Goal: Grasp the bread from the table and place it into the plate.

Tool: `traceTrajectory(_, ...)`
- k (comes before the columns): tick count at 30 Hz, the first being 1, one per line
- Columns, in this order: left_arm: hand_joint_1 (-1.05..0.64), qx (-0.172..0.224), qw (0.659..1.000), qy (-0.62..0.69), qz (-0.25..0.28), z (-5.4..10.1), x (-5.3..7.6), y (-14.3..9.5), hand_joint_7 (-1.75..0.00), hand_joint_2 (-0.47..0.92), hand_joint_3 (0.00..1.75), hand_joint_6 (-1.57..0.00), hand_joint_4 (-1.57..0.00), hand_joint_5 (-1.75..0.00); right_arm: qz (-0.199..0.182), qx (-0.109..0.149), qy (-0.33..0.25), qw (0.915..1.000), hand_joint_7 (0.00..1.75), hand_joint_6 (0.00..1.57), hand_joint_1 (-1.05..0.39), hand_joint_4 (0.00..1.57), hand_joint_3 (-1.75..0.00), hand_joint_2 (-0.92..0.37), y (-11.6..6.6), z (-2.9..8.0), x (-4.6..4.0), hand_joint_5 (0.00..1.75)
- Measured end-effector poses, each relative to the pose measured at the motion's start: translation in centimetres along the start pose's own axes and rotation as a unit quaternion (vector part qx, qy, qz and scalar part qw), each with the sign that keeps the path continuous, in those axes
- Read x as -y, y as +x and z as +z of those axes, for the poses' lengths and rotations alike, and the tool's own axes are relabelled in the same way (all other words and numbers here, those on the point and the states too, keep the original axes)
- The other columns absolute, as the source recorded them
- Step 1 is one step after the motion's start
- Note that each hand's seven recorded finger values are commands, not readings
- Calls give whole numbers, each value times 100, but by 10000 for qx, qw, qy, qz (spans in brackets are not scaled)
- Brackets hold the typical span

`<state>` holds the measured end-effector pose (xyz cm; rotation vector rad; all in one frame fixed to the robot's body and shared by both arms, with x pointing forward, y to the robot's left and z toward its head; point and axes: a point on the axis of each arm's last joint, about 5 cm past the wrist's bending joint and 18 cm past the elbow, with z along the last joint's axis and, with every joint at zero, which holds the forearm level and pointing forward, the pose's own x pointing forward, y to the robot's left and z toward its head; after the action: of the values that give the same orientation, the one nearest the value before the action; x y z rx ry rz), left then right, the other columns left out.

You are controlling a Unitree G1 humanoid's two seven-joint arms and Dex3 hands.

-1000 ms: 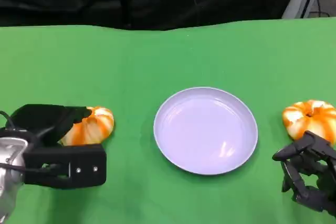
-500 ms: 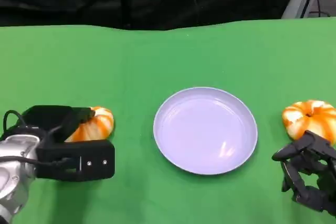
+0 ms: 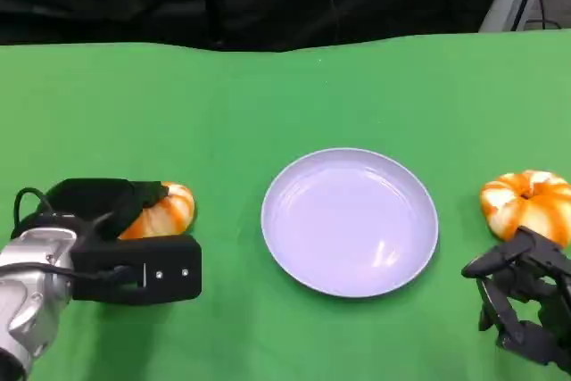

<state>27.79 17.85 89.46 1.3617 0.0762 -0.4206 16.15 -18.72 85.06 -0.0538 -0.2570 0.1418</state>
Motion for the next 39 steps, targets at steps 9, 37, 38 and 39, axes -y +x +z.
traceTrajectory(9, -66, 4, 9996, -259, 130, -65, 82, 35, -3, 92, 5, -51, -53, -3, -15, -37, 77, 10000, 140, 78, -15, 79, -72, -80, -4, -1, 4, 169)
traceTrajectory(37, -6, 66, 9776, -1360, 1606, -38, 381, -22, -82, 89, 48, -103, -78, -170, -10, 18, 78, 10000, 139, 79, -15, 81, -75, -79, -6, 20, -7, 167)
traceTrajectory(38, -6, 97, 9767, -1375, 1644, -25, 378, -23, -121, 88, 52, -84, -77, -173, -10, 18, 77, 10000, 139, 79, -15, 81, -75, -79, -6, 20, -7, 167)
traceTrajectory(39, -7, 146, 9757, -1398, 1680, -9, 373, -24, -147, 87, 55, -71, -76, -174, -11, 19, 69, 10000, 139, 78, -15, 80, -75, -79, -6, 20, -8, 167)
